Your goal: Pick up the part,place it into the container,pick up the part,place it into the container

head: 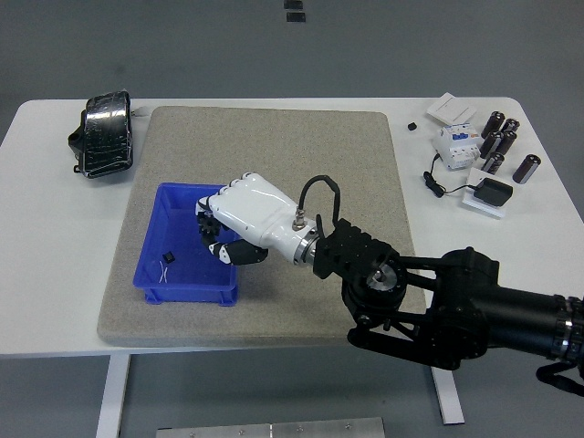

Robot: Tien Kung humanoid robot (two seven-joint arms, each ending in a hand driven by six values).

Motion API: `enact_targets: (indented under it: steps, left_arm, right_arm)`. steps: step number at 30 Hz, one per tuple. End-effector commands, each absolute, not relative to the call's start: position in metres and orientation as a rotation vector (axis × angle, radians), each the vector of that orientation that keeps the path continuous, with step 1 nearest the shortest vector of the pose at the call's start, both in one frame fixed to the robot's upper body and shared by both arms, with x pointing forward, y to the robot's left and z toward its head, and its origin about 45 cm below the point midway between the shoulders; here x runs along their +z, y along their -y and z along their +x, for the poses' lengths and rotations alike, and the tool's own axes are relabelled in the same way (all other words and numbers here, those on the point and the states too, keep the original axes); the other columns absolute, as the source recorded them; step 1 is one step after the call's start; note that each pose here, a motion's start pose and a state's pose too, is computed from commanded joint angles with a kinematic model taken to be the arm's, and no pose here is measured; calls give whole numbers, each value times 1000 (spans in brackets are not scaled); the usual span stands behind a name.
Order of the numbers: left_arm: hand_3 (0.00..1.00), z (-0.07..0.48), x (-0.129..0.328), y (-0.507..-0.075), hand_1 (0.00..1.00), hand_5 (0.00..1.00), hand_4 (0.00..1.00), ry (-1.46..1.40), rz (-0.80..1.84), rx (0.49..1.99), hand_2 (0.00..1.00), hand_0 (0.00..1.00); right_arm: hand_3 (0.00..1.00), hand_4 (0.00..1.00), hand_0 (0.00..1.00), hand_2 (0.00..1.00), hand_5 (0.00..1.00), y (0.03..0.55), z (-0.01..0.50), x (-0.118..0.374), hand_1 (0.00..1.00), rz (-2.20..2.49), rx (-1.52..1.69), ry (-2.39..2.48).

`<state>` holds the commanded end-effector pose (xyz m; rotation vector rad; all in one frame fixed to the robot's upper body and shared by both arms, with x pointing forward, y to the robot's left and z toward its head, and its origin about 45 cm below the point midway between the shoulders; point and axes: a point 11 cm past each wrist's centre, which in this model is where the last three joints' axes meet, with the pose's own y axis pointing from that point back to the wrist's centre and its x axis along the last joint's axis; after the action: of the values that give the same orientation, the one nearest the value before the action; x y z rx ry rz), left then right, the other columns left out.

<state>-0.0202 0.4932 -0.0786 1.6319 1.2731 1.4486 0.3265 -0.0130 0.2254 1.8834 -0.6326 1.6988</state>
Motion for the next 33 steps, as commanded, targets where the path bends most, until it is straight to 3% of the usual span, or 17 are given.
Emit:
enact_targets:
  steps: [1, 6, 7, 12, 13, 18, 19, 24, 25, 30, 31, 33]
  left_arm:
    - [583, -20, -79, -493, 678, 276, 746, -1272, 1632, 1449, 667, 693]
    - [583, -19, -78, -494, 678, 276, 746, -1270, 1635, 1447, 667, 693]
    - [583, -19, -78, -494, 678, 278, 747, -1270, 1635, 1447, 668, 693]
    - [583, -18, -78, -494, 678, 278, 747, -1269, 1634, 1446, 668, 693]
    - [583, -18, -78, -494, 679, 278, 747, -1269, 1633, 1446, 667, 693]
    - [583, -17, -79, -493, 679, 278, 747, -1267, 1630, 1446, 667, 693]
    - [581, -17, -79, -493, 679, 277, 747, -1267, 1629, 1446, 667, 693]
    - [581, -16, -79, -492, 679, 277, 747, -1266, 1628, 1445, 667, 693]
    - [576, -16, -79, -492, 679, 274, 746, -1266, 1628, 1445, 666, 692]
    - [576, -16, -79, -492, 679, 274, 746, -1268, 1628, 1443, 666, 692]
    - [576, -17, -79, -491, 678, 265, 740, -1269, 1628, 1442, 665, 693]
    - [576, -18, -80, -490, 678, 265, 740, -1272, 1628, 1440, 665, 693]
  right_arm:
    - [595, 428, 309, 468, 282, 8, 325, 223, 478, 1888, 1705, 624]
    - [595, 428, 309, 468, 282, 1, 326, 206, 478, 1876, 1684, 591]
    - [651, 479, 335, 606, 301, 2, 328, 202, 559, 1868, 1669, 585]
    - [651, 479, 335, 606, 301, 7, 332, 186, 559, 1841, 1610, 554]
    - [718, 711, 525, 781, 410, 7, 331, 185, 761, 1839, 1603, 549]
    - [718, 711, 525, 781, 410, 6, 329, 182, 761, 1849, 1577, 538]
    - [861, 774, 681, 893, 415, 5, 328, 183, 871, 1856, 1571, 540]
    - [861, 774, 681, 893, 415, 3, 325, 192, 871, 1904, 1554, 566]
    - [886, 854, 697, 908, 453, 2, 325, 195, 885, 1919, 1548, 577]
    - [886, 854, 697, 908, 453, 7, 327, 214, 885, 2033, 1464, 709]
    - [826, 857, 613, 838, 457, 11, 329, 219, 813, 2049, 1445, 749]
    - [826, 857, 613, 838, 457, 23, 339, 229, 813, 2052, 1414, 845]
